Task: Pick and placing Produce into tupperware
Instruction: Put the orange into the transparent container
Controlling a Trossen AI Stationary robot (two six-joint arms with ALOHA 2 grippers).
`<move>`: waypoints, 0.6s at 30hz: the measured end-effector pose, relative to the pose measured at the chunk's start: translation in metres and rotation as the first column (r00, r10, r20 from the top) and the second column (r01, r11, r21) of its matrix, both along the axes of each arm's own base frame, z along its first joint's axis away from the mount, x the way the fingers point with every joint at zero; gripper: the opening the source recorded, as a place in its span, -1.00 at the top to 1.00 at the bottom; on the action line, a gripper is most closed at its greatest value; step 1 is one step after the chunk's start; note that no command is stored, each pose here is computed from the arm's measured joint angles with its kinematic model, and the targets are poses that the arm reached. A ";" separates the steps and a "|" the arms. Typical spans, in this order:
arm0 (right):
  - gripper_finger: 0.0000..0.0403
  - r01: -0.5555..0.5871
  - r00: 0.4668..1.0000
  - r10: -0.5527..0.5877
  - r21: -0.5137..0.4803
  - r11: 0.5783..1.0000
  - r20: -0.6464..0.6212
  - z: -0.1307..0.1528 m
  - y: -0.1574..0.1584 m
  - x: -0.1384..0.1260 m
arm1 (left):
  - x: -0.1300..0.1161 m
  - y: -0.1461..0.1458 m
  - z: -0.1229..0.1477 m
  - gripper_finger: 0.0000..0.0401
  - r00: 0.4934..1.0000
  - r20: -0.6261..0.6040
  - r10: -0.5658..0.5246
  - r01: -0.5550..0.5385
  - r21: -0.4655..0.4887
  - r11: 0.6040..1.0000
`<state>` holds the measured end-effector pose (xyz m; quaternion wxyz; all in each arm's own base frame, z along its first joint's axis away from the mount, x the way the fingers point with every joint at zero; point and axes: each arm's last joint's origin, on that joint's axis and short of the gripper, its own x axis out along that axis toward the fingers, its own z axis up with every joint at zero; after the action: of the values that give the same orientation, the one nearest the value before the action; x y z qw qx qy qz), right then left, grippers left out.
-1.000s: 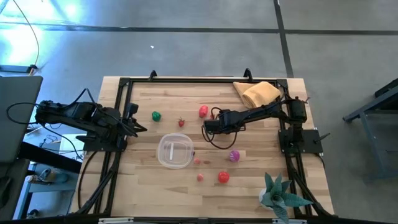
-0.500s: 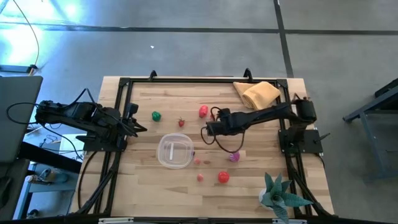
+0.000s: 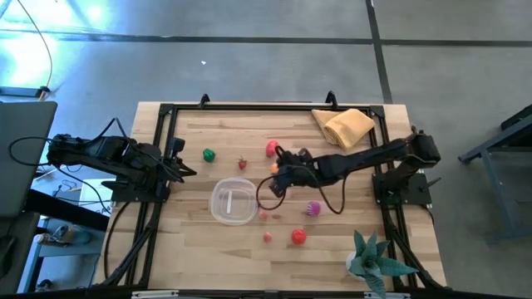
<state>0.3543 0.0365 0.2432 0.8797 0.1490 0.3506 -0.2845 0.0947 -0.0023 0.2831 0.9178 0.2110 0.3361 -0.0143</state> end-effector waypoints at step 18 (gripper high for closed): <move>-0.19 -0.467 0.844 0.474 -0.091 0.879 0.251 0.025 0.016 0.027 | 0.000 0.000 0.000 0.99 1.000 0.000 0.000 0.000 0.000 1.000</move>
<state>0.3810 0.0525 0.2677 0.9633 0.0837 0.2517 -0.0420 0.0948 -0.0024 0.2830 0.9177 0.2111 0.3363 -0.0144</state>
